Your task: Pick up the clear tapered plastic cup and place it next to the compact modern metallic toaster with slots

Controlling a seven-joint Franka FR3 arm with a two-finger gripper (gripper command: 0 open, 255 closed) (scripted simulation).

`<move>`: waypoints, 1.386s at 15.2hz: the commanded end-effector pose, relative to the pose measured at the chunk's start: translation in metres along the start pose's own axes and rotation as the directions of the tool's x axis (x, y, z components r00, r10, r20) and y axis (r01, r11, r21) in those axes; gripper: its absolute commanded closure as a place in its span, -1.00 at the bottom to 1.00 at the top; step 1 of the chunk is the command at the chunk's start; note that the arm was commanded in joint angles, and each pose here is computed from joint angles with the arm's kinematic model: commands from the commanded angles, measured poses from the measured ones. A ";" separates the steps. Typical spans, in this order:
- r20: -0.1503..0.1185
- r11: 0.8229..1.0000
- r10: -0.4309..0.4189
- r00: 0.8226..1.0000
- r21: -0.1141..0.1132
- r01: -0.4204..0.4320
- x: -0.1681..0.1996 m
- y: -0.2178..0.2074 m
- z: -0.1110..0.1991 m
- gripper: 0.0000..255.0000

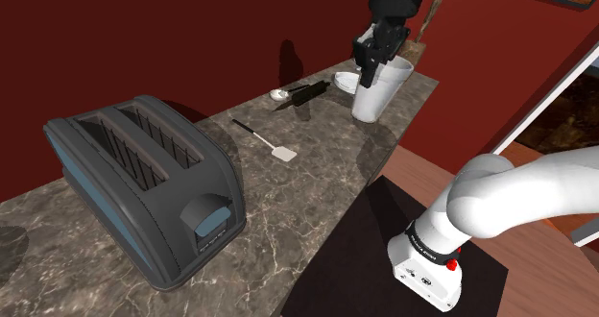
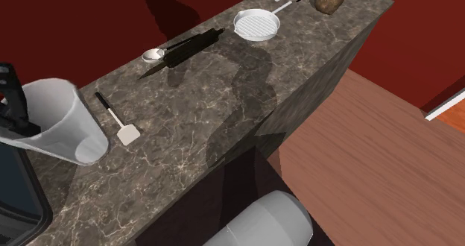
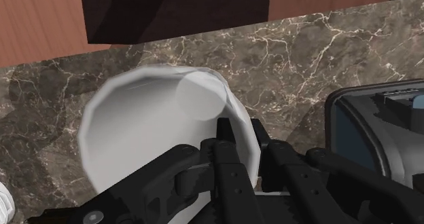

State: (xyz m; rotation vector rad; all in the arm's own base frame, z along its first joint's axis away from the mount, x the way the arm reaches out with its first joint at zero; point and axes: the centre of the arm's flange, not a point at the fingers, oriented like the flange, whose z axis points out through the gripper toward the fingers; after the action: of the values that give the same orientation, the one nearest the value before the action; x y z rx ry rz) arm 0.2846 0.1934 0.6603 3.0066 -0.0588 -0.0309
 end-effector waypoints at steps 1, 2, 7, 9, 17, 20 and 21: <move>0.000 1.000 0.001 1.000 0.000 -0.001 -0.009 -0.026 -0.003 1.00; 0.000 1.000 0.001 1.000 0.000 -0.001 -0.014 -0.038 -0.004 1.00; 0.000 1.000 0.001 1.000 0.000 -0.001 -0.040 -0.098 -0.012 1.00; 0.000 1.000 0.001 1.000 0.000 -0.001 -0.051 -0.123 -0.015 1.00; 0.000 1.000 0.001 1.000 0.000 -0.001 -0.089 -0.212 -0.027 1.00; 0.000 1.000 0.001 1.000 0.000 -0.001 -0.088 -0.214 -0.011 1.00; 0.000 1.000 0.001 1.000 0.000 -0.001 -0.088 -0.215 -0.006 1.00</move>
State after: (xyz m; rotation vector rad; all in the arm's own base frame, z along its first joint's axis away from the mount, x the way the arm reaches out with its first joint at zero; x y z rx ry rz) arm 0.2035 0.4103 0.6445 3.0067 -0.0598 -0.0318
